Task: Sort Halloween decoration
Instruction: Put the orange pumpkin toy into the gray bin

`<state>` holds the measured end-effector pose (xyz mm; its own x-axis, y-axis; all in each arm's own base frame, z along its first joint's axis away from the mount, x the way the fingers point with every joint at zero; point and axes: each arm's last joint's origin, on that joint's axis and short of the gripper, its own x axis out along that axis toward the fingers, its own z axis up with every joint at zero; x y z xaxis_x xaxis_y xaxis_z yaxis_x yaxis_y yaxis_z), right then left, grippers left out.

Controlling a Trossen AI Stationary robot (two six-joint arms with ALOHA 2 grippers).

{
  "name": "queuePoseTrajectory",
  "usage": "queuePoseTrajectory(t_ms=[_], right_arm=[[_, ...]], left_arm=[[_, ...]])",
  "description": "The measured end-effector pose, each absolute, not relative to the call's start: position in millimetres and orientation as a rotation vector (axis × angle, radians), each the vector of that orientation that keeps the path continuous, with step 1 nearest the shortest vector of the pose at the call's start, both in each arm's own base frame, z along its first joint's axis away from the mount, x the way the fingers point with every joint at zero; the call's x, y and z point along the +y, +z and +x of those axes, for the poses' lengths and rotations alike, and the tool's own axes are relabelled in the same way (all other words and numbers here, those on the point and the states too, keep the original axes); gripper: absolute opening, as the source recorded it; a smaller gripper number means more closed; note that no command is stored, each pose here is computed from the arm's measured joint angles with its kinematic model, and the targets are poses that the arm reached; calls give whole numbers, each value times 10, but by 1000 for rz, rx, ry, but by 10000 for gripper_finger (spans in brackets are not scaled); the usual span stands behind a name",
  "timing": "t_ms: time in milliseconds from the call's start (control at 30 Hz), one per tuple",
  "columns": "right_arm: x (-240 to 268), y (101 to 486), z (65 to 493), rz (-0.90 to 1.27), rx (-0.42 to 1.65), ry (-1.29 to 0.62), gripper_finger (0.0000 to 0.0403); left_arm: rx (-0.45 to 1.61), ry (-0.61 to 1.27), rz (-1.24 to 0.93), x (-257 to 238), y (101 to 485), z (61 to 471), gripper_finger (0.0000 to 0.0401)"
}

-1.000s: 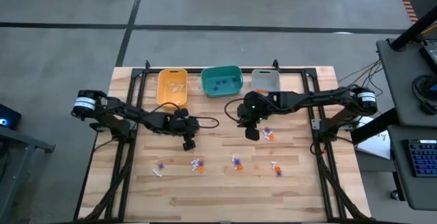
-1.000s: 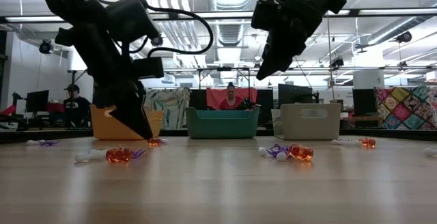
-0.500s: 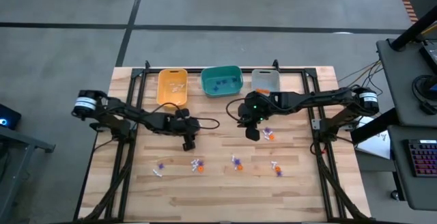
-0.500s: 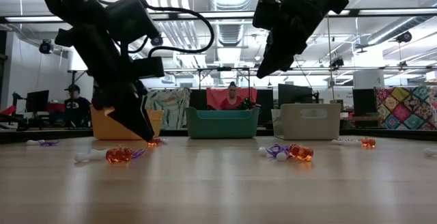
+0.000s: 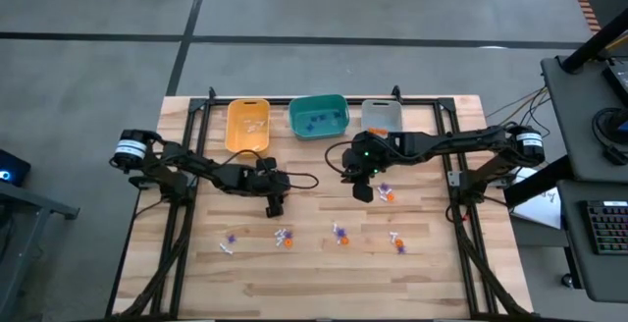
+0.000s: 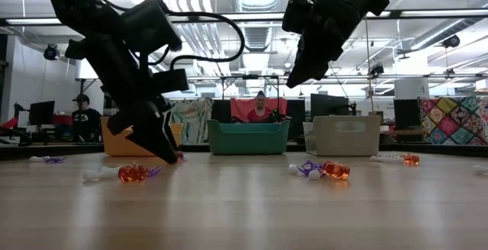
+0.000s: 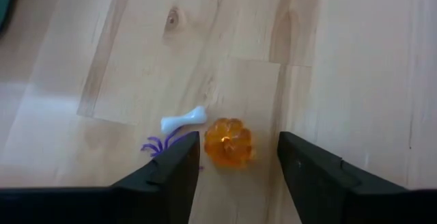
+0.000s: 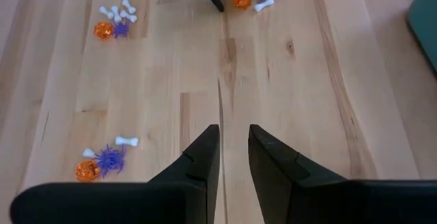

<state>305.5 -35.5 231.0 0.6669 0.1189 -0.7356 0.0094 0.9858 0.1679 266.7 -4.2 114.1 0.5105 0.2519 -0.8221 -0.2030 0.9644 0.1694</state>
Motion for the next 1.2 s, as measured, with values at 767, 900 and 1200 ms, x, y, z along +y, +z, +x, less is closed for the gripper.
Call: queuePoseTrajectory(t_ms=[767,900,1200], right_arm=[[-355,2306,3052,172,845,58,68],[-354,2316,3047,171,842,58,68],[-344,2201,3079,272,755,18,68]], left_arm=[[972,281,8,-47,1180,2664,82],[961,280,4,-51,1200,2660,61],[880,273,-11,-54,1283,2706,48]])
